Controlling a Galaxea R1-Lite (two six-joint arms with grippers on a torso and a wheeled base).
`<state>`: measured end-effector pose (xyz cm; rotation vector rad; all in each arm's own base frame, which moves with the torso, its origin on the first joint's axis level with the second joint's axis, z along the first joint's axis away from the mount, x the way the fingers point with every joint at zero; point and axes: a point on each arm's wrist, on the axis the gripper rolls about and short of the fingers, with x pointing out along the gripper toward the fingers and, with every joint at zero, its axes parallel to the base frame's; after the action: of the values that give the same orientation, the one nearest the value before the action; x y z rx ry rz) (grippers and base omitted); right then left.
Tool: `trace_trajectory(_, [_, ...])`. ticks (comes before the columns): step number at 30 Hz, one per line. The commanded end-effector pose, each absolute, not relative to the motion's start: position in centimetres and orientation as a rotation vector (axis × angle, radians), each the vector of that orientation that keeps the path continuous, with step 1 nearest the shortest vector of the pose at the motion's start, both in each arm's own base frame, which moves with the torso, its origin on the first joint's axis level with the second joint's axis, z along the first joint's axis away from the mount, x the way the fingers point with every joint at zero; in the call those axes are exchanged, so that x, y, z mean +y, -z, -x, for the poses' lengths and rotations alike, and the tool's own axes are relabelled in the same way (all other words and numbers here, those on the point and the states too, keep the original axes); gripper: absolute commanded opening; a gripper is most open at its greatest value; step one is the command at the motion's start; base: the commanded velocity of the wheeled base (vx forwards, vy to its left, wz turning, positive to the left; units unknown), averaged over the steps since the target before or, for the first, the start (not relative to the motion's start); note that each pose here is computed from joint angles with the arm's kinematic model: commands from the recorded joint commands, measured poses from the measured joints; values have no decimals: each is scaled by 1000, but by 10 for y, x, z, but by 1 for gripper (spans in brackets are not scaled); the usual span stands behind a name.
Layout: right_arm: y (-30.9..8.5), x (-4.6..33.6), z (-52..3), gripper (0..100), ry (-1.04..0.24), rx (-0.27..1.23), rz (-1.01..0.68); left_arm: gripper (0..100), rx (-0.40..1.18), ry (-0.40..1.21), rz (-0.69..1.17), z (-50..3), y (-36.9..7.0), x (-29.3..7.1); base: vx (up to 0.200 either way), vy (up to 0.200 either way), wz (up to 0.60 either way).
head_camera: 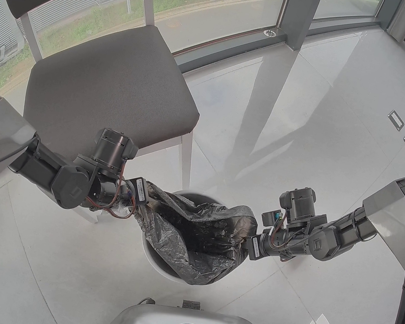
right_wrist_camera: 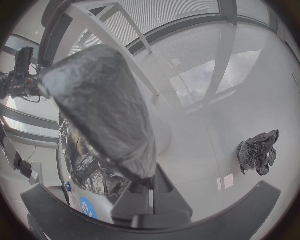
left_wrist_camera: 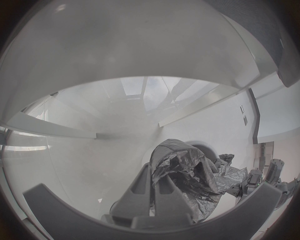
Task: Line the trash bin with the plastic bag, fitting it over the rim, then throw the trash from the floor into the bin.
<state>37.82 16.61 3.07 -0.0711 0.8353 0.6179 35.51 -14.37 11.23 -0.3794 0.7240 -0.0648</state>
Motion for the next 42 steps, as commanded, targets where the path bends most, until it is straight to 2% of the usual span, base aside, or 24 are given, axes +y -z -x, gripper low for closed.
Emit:
trace_trajectory(1, [-29,170,-389,0,-608,821,46,0,692,57,395,-366,-113,-143,0,0,0])
trace_trajectory(7, [-30,169,-388,0,-601,826,38,0,700,43,386,-362,-113,-142,0,0,0])
trace_trajectory(17, [-29,165,-366,0,-613,872,58,0,750,52,392,-319,-117,-139,0,0,0])
trace_trajectory(26, [-29,172,-364,0,-629,871,68,0,757,55,405,-315,-116,-144,0,0,0])
trace_trajectory(27, [-30,172,-365,100,-628,867,66,0,757,54,406,-316,-116,-143,0,0,0])
trace_trajectory(38, [-39,163,-370,100,-606,835,54,0,735,50,417,-323,-118,-142,0,0,0])
trace_trajectory(42, [-59,160,-374,100,-602,776,46,0,728,31,421,-333,-115,-139,0,0,0])
